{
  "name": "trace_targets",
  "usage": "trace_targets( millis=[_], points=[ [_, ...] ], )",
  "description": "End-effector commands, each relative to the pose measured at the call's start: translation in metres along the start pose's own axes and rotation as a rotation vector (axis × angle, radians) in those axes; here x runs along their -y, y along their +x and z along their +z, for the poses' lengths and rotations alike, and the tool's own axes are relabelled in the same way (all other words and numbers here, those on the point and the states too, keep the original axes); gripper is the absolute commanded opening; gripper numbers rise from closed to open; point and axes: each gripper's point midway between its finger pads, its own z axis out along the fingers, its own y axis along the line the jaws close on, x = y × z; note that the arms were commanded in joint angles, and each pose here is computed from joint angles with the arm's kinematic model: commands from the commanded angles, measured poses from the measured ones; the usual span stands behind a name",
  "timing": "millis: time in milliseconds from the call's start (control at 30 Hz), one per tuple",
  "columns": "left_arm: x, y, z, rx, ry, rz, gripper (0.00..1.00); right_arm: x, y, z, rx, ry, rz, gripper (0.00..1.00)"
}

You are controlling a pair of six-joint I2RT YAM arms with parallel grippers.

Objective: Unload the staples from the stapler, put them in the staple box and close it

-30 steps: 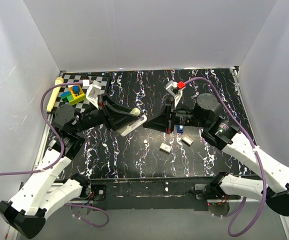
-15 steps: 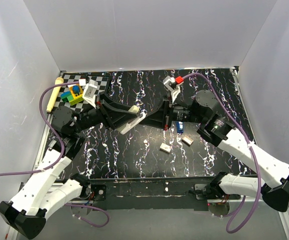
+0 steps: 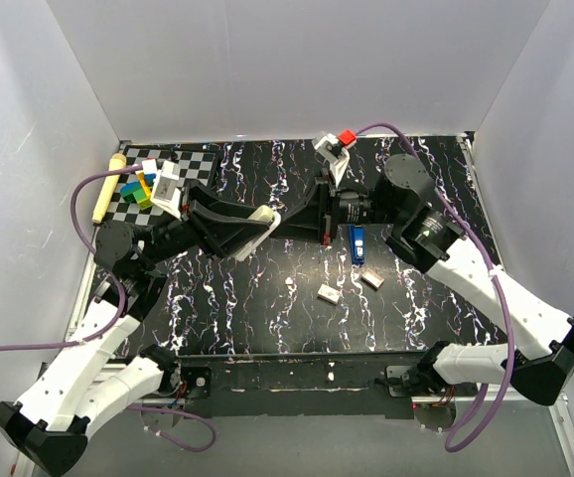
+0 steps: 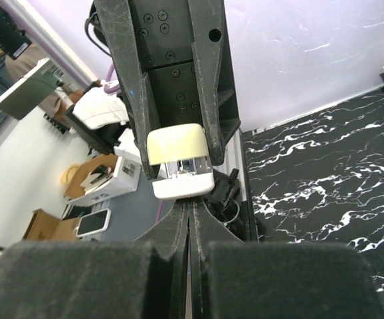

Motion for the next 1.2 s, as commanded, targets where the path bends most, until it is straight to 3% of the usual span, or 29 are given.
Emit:
trace_targets(
  millis=[0, 333, 833, 1167],
  points=[
    [0.006, 0.069, 0.0, -0.255, 0.096, -0.139, 0.0, -0.046, -0.074, 0.004, 0.163, -0.1, -0.216, 0.01],
    [0.011, 0.103, 0.009, -0.39, 0.153, -0.169, 0.0, -0.05, -0.078, 0.011, 0.108, -0.127, -0.216, 0.01],
    [-0.008, 0.068, 0.015, -0.291, -0.02, -0.013, 0.0, -0.019, -0.032, -0.014, 0.051, 0.017, -0.206, 0.01],
    [-0.049, 0.042, 0.022, -0.203, -0.259, 0.046, 0.0, 0.058, 0.014, -0.038, 0.042, 0.236, -0.075, 0.01]
  ],
)
